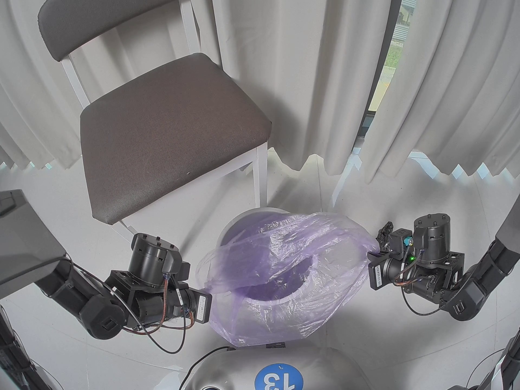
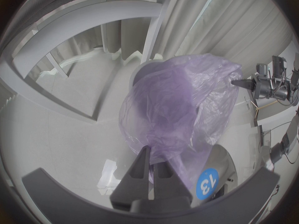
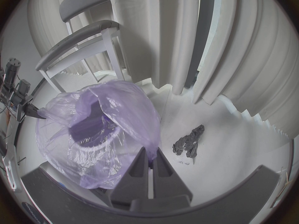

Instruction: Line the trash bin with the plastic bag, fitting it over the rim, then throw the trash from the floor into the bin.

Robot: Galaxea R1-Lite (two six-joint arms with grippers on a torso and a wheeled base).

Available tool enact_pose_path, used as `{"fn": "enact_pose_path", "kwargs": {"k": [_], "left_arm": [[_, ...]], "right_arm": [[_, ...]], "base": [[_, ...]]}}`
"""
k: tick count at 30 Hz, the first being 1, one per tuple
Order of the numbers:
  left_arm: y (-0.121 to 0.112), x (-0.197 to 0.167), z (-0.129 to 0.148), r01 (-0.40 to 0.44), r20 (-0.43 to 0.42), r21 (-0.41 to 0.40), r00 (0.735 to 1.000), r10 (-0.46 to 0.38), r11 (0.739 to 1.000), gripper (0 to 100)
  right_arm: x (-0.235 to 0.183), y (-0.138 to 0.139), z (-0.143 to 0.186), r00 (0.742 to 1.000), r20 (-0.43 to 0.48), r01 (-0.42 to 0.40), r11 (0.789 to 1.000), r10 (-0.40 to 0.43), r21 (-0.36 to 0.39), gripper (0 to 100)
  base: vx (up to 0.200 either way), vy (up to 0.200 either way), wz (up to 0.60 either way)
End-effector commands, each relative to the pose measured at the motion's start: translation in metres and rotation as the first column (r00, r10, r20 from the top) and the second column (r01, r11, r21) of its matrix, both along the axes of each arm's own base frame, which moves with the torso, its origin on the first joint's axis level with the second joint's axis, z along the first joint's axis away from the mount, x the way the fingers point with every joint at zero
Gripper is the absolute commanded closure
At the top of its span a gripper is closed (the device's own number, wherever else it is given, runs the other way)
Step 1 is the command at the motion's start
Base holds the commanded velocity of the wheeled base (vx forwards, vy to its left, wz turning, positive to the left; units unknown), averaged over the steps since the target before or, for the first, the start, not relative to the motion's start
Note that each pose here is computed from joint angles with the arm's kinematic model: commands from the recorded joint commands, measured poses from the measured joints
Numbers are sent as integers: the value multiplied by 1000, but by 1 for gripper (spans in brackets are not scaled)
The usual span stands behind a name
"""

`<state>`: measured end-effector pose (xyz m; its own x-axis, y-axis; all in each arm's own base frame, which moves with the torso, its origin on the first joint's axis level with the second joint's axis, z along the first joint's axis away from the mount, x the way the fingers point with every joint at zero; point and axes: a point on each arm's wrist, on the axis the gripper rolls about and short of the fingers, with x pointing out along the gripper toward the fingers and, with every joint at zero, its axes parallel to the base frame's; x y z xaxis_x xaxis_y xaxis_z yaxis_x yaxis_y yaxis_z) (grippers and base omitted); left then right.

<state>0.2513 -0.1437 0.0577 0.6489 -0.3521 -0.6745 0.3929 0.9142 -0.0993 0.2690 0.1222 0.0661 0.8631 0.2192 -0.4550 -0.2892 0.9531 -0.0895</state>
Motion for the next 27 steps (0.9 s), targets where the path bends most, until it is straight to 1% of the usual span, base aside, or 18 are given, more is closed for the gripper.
{"fn": "enact_pose_path", "kwargs": {"k": [1, 4, 7, 10, 13, 16, 19, 24, 25, 27], "left_arm": [[6, 17, -18, -50, 4, -4, 999, 50, 999, 100], [13, 28, -18, -85, 62, -40, 994, 87, 996, 100], [21, 35, -15, -113, 120, -70, 985, 121, 991, 100], [26, 39, -14, -131, 142, -80, 980, 141, 988, 100], [33, 46, -11, -155, 166, -98, 971, 170, 983, 100], [34, 48, -7, -156, 199, -119, 964, 178, 981, 100], [35, 46, -4, -152, 228, -129, 957, 178, 980, 100], [31, 37, -3, -128, 222, -123, 963, 153, 984, 100], [28, 33, -5, -113, 215, -118, 967, 137, 987, 100], [23, 29, -7, -94, 209, -114, 971, 117, 989, 100]], "right_arm": [[15, 10, -15, 1000, 20, 12, 999, -13, 43, 100], [21, 20, -17, 997, 79, 5, 994, -14, 109, 100], [25, 27, -18, 991, 133, -10, 990, -9, 139, 100], [27, 31, -19, 988, 155, -17, 987, -7, 158, 100], [32, 43, -18, 982, 186, -23, 976, -18, 217, 100], [37, 52, -14, 977, 210, -20, 961, -40, 274, 100], [36, 64, -11, 976, 214, -40, 940, -35, 339, 100], [22, 87, -6, 978, 206, -98, 906, 12, 411, 100], [17, 94, -6, 978, 207, -116, 896, 28, 428, 100], [10, 103, -8, 978, 203, -141, 887, 55, 439, 100]], "base": [[0, 0, 0], [0, 0, 0], [0, 0, 0], [0, 0, 0], [0, 0, 0], [0, 0, 0], [0, 0, 0], [0, 0, 0], [0, 0, 0], [0, 0, 0]]}}
